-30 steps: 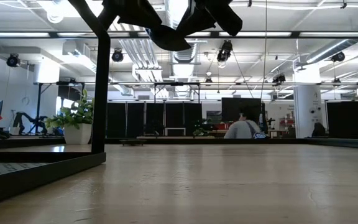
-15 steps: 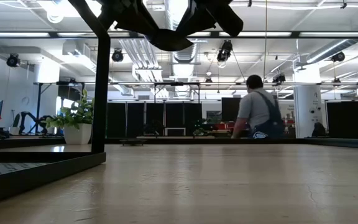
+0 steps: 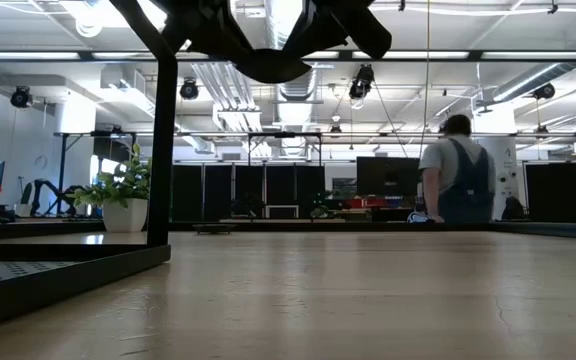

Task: Pick & Place Mini shaped plates
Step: Stack the leaf shaped plate on top of the leaf shaped plate on the shelf

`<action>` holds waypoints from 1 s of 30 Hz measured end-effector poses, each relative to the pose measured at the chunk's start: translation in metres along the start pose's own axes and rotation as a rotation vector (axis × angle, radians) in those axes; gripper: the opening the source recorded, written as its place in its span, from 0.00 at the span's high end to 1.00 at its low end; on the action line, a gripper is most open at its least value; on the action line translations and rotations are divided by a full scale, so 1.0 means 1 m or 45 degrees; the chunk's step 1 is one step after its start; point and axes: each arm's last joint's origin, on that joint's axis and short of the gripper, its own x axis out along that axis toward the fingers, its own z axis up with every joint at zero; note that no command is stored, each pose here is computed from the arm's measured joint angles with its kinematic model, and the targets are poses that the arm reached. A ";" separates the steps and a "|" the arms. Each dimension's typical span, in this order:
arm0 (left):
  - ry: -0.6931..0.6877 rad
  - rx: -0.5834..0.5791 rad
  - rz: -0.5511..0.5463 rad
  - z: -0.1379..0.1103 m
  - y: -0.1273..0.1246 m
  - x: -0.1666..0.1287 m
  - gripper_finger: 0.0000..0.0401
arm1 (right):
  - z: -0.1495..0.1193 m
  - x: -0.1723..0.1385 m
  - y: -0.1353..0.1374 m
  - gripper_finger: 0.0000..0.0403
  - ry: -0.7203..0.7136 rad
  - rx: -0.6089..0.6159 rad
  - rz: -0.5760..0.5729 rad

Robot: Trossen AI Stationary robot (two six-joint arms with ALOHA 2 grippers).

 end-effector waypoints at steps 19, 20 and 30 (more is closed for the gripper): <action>-0.014 -0.010 -0.069 -0.001 -0.003 0.000 1.00 | 0.000 0.000 -0.001 0.92 -0.001 -0.017 -0.012; -0.015 -0.016 -0.069 -0.001 -0.003 0.000 1.00 | 0.000 0.000 -0.001 0.90 -0.002 -0.023 -0.012; 0.018 -0.078 -0.122 -0.003 -0.011 -0.009 1.00 | 0.009 -0.011 0.006 0.72 -0.046 0.027 0.004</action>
